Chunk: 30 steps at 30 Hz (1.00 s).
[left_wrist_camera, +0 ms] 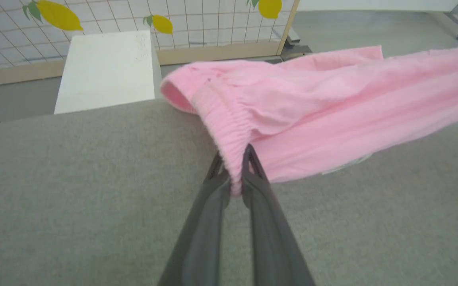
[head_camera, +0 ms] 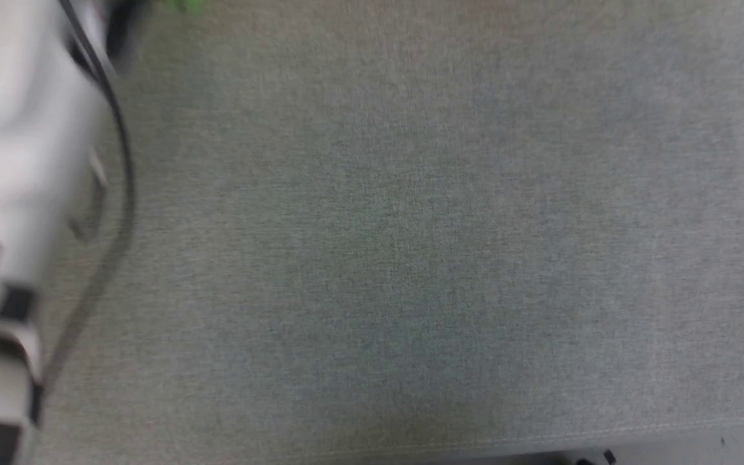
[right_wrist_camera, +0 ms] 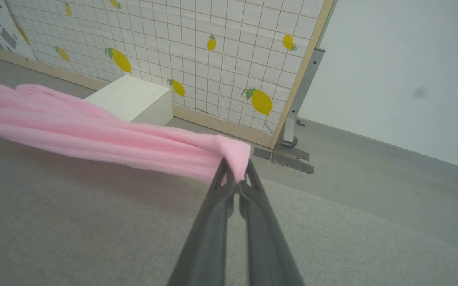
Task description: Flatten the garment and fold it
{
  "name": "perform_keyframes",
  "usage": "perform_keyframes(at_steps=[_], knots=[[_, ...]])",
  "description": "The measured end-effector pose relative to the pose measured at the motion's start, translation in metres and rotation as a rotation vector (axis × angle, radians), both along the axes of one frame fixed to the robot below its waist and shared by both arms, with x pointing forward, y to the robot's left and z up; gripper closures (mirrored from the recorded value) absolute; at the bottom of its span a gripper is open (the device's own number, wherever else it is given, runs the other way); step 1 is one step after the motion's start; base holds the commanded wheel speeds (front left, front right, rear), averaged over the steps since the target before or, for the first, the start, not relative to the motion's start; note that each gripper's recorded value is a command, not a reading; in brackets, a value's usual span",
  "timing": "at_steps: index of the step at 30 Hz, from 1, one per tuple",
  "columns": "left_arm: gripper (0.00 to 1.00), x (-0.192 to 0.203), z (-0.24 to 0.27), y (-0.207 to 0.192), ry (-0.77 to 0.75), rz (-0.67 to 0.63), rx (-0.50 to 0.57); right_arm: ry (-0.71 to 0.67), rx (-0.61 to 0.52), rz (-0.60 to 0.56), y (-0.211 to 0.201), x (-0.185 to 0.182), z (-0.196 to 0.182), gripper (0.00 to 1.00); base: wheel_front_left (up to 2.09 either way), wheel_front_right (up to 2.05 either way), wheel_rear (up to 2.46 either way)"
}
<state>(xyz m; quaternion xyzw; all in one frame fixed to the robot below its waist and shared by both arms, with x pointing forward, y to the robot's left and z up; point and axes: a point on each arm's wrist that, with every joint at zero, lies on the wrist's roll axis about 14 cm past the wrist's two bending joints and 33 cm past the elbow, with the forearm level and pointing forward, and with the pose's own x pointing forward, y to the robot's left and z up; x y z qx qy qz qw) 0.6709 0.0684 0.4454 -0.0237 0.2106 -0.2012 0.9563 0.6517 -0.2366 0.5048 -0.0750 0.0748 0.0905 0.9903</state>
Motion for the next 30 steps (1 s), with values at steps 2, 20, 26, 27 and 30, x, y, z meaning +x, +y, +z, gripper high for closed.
perform_keyframes(at_steps=[2, 20, 26, 27, 30], knots=[[1.00, -0.030, -0.023, -0.002, 0.071, -0.015, 0.005, 0.058, -0.003, 0.011, -0.001, -0.022, -0.019, 1.00, 0.00, 0.00, 0.00], [1.00, -0.217, -0.026, -0.003, 0.263, -0.122, 0.041, 0.501, 0.002, 0.045, -0.019, -0.212, -0.078, 1.00, 0.00, 0.00, 0.00], [1.00, -0.270, -0.020, -0.004, 0.305, -0.124, 0.012, 0.559, 0.032, 0.035, -0.024, -0.259, -0.074, 1.00, 0.00, 0.00, 0.00], [1.00, -0.281, -0.019, -0.005, 0.314, -0.119, 0.004, 0.568, 0.039, 0.029, -0.027, -0.269, -0.073, 1.00, 0.00, 0.00, 0.00], [1.00, -0.307, -0.016, -0.009, 0.331, -0.123, -0.012, 0.597, 0.057, 0.008, -0.034, -0.292, -0.073, 1.00, 0.00, 0.00, 0.00]])
